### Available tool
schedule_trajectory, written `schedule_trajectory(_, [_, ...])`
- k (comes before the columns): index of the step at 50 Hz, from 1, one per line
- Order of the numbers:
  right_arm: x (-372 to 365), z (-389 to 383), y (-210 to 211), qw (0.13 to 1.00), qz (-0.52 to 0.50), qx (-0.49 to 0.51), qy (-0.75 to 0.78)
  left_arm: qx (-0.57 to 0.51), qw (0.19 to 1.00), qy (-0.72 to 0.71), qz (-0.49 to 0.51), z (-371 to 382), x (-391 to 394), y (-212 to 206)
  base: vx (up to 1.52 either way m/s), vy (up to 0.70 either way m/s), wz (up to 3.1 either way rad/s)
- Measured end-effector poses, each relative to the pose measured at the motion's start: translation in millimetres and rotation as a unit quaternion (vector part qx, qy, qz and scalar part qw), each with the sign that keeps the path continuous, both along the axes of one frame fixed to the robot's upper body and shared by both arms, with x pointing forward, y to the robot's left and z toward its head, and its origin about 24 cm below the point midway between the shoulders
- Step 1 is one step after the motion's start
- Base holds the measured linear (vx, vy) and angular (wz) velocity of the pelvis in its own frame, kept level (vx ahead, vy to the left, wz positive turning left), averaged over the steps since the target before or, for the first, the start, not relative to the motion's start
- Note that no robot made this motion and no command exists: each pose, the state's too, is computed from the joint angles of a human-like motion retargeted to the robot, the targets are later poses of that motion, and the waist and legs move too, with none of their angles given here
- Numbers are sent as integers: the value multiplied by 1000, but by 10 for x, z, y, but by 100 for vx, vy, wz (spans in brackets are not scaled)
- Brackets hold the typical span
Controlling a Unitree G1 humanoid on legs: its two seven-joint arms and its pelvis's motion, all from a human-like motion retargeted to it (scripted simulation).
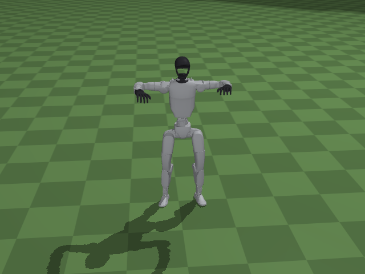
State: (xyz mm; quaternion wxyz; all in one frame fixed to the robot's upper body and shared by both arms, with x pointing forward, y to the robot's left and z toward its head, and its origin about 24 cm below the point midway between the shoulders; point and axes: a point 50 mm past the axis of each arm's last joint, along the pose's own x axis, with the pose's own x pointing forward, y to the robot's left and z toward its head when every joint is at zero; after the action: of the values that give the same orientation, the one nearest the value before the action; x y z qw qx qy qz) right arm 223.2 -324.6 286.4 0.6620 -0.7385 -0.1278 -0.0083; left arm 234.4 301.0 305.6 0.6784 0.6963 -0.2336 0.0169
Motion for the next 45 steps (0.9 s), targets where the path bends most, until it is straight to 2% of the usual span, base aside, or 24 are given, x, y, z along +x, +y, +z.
schedule_trajectory(26, [-53,11,120,999,31,22,-2,-36,997,25,-57,-47,-50,-190,0,0,0])
schedule_trajectory(45, [1,-28,137,999,37,27,-2,-6,997,24,-71,-6,0,-301,0,0,0])
